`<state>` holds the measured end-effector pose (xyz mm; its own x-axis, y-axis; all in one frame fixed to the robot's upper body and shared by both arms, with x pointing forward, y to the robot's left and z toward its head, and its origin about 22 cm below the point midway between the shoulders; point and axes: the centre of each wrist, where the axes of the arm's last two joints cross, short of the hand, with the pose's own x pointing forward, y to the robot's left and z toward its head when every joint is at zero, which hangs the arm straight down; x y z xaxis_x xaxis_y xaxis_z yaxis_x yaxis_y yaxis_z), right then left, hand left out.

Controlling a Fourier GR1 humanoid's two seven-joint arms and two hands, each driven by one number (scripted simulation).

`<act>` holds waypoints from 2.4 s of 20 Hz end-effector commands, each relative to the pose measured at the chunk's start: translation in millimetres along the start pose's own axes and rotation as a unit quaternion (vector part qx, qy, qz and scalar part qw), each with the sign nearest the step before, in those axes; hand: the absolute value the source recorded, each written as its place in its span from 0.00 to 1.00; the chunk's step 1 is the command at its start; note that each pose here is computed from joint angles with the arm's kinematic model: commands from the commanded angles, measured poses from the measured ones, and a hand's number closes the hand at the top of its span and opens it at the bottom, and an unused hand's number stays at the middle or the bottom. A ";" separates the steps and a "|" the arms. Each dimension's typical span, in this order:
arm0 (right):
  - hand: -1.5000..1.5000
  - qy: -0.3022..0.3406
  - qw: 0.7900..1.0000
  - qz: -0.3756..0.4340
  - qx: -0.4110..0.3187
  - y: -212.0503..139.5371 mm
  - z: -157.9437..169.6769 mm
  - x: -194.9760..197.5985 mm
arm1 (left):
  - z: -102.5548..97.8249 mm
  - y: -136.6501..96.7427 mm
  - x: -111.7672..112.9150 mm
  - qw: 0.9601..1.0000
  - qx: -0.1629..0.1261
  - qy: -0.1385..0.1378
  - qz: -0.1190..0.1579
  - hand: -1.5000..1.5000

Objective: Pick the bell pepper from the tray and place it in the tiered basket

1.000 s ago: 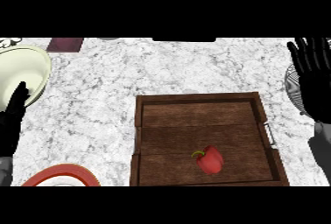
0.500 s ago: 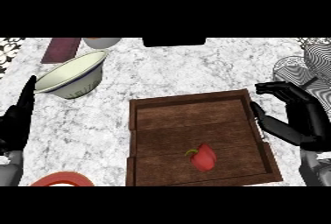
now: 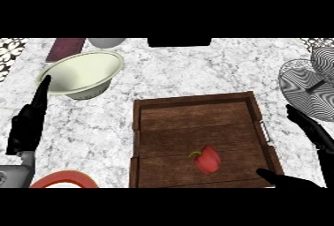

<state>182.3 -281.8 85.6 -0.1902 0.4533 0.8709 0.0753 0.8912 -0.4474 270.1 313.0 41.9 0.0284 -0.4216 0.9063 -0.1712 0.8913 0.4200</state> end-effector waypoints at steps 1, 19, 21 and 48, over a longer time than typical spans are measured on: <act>0.00 0.020 0.989 0.122 0.086 -14.5 8.9 27.0 | 1.3 -8.3 -3.2 1.000 -0.016 0.011 0.003 0.50; 0.00 0.181 0.928 0.267 0.185 46.2 -8.2 123.0 | -0.1 -14.9 -11.4 1.000 -0.030 -0.004 0.005 0.50; 0.00 0.187 0.919 0.287 0.194 59.2 -12.6 131.2 | -8.5 -16.3 1.6 1.000 -0.021 -0.001 0.007 0.50; 0.00 0.185 0.880 0.393 0.189 129.5 -9.4 101.4 | 1.0 -21.1 9.2 1.000 -0.024 0.008 0.005 0.50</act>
<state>175.4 -127.8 118.4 0.0223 0.9478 0.3181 -0.2879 0.3108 -0.9058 273.7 296.8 36.6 0.0297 -0.4150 0.9094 -0.1406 0.8990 0.4148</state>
